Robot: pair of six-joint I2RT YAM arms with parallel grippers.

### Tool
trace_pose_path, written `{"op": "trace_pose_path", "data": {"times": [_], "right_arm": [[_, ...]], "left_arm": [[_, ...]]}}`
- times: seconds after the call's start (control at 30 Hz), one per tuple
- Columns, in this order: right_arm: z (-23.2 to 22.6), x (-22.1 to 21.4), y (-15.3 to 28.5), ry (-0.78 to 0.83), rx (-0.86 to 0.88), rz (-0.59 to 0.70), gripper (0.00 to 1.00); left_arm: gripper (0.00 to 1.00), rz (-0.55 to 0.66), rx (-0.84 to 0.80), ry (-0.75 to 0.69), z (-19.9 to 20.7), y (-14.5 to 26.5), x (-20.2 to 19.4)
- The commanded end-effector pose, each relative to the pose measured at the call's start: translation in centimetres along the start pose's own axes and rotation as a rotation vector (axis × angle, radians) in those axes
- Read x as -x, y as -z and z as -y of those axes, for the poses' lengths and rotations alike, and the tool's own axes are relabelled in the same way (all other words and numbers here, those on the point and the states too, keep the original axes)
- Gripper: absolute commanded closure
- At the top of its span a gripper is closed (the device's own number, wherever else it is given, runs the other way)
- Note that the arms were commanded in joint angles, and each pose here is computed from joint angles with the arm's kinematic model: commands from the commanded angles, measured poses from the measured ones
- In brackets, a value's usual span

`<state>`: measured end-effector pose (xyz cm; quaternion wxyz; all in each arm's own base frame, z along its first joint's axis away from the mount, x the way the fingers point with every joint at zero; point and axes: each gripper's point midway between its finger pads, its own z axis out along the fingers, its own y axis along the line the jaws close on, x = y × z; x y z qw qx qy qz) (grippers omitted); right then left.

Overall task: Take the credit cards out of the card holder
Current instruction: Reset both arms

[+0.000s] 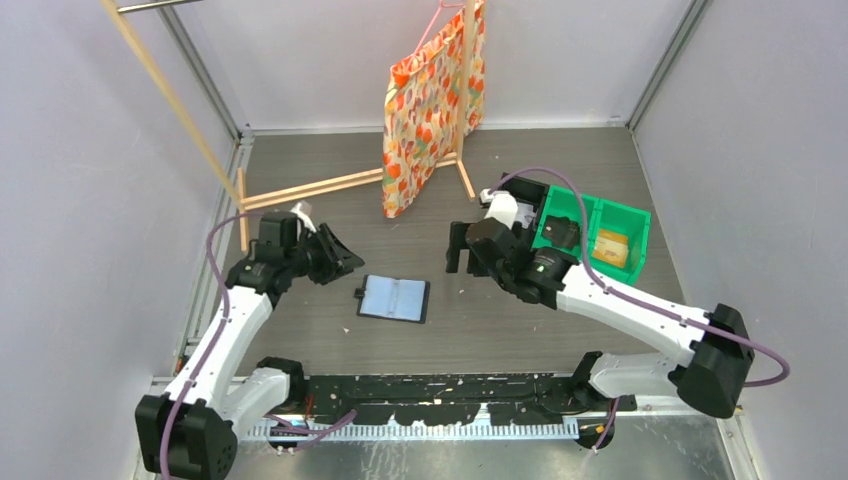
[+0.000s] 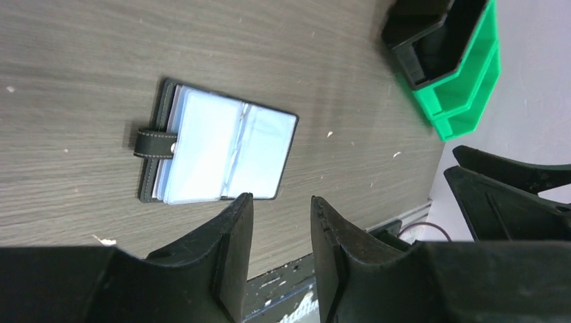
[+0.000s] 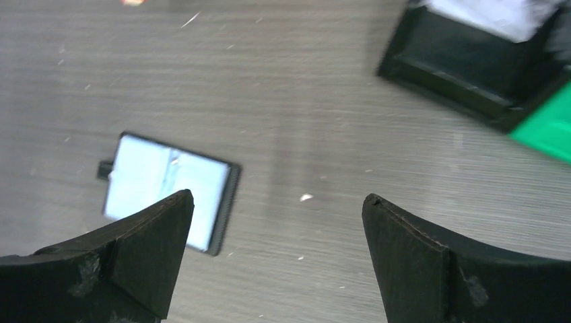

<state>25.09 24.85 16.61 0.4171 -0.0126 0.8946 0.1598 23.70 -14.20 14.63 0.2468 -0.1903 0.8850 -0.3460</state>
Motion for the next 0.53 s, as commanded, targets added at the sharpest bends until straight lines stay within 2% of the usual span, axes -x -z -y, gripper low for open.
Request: {"op": "trace_pose_path", "data": {"times": [0.0, 0.1, 0.27, 0.5], "right_arm": [[4.6, 4.1, 2.5, 0.052, -0.222, 0.17, 0.0], [6.3, 5.1, 3.6, 0.057, -0.306, 0.214, 0.0], [7.1, 6.1, 5.0, 0.039, -0.312, 0.269, 0.0], [7.6, 6.3, 5.9, 0.025, -0.289, 0.305, 0.0]], "left_arm": [[0.61, 0.079, 0.078, -0.12, 0.6, 3.0, 1.8], [0.61, 0.13, 0.138, -0.191, 0.8, 4.9, 3.1], [0.61, 0.246, 0.261, -0.301, 0.2, 8.1, 5.4], [0.6, 0.437, 0.28, -0.398, 0.7, 11.9, 7.2]]}}
